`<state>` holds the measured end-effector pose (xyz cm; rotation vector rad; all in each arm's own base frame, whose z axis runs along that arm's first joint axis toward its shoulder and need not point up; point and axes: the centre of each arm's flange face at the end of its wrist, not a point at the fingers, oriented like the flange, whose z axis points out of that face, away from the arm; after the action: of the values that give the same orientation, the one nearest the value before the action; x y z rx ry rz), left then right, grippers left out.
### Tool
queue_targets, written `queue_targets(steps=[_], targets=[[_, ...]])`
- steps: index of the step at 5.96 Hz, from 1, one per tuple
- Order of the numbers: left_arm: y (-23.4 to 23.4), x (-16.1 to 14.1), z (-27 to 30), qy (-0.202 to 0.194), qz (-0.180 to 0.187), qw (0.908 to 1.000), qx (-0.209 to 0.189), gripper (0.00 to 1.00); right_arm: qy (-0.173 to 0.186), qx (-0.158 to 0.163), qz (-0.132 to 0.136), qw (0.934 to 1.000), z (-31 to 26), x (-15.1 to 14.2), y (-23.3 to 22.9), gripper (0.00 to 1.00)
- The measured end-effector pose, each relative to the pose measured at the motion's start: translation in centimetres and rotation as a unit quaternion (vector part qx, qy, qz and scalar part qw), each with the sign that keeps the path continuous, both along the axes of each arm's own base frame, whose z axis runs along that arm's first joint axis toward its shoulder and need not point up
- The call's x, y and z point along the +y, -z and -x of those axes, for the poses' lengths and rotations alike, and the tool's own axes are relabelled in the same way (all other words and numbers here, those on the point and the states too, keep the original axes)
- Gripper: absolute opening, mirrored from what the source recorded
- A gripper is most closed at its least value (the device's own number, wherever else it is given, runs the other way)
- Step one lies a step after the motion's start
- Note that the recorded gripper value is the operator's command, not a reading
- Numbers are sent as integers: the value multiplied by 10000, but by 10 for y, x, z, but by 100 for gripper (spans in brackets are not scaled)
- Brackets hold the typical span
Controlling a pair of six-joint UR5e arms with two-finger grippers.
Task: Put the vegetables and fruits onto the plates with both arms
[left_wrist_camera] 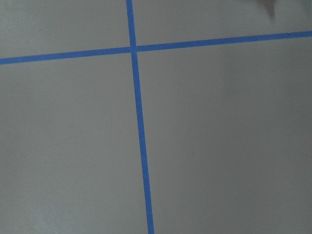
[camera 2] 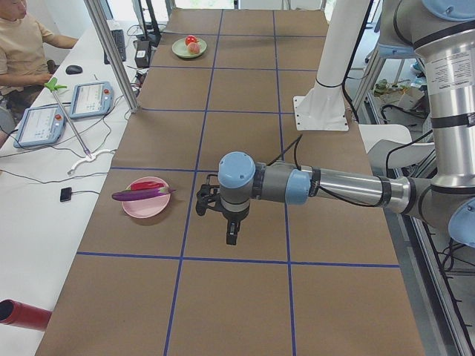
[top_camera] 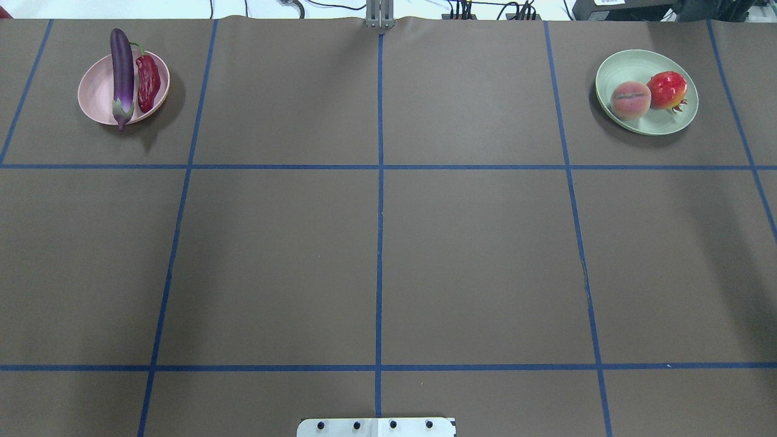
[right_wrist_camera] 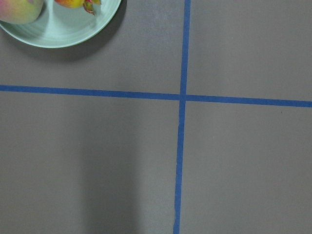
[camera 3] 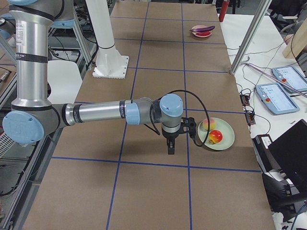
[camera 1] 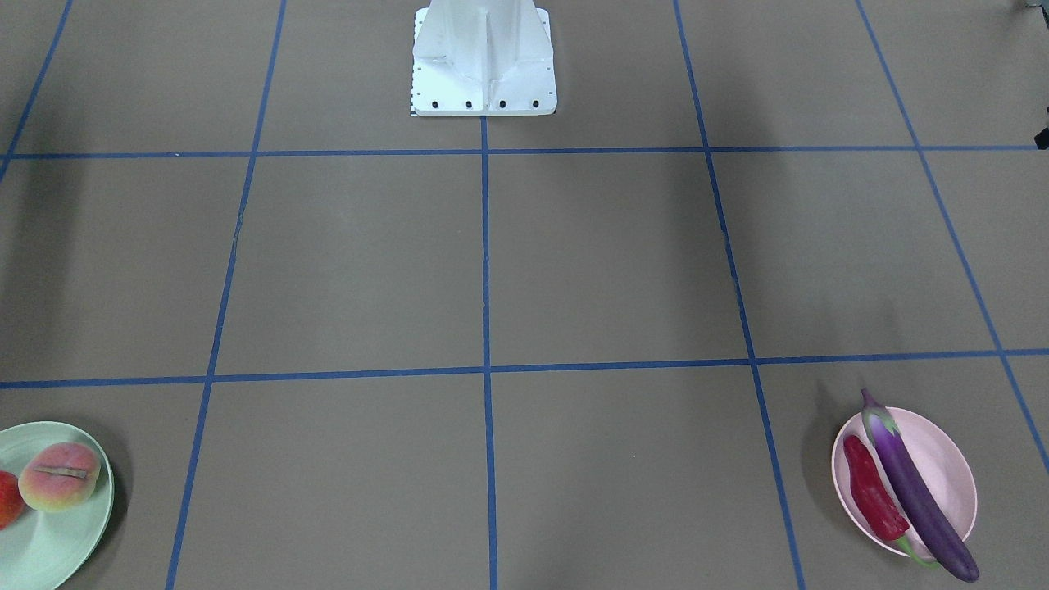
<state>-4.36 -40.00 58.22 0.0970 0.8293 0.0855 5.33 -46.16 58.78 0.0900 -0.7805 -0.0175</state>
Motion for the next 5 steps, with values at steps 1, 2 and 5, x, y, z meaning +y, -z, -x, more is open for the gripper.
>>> queue_targets(steps=[1,2,5], targets=[[7,0,0,8,-75,10000,1,100,1,17,9,10000,0,-1,-1,100],[17,3,1,0,-183,9998,13,100,5,18,36,10000,0,1,-5,100],[13,7,5,35,-194,9996,-195,100,-5,261,21,9997,-4,2,-12,100]])
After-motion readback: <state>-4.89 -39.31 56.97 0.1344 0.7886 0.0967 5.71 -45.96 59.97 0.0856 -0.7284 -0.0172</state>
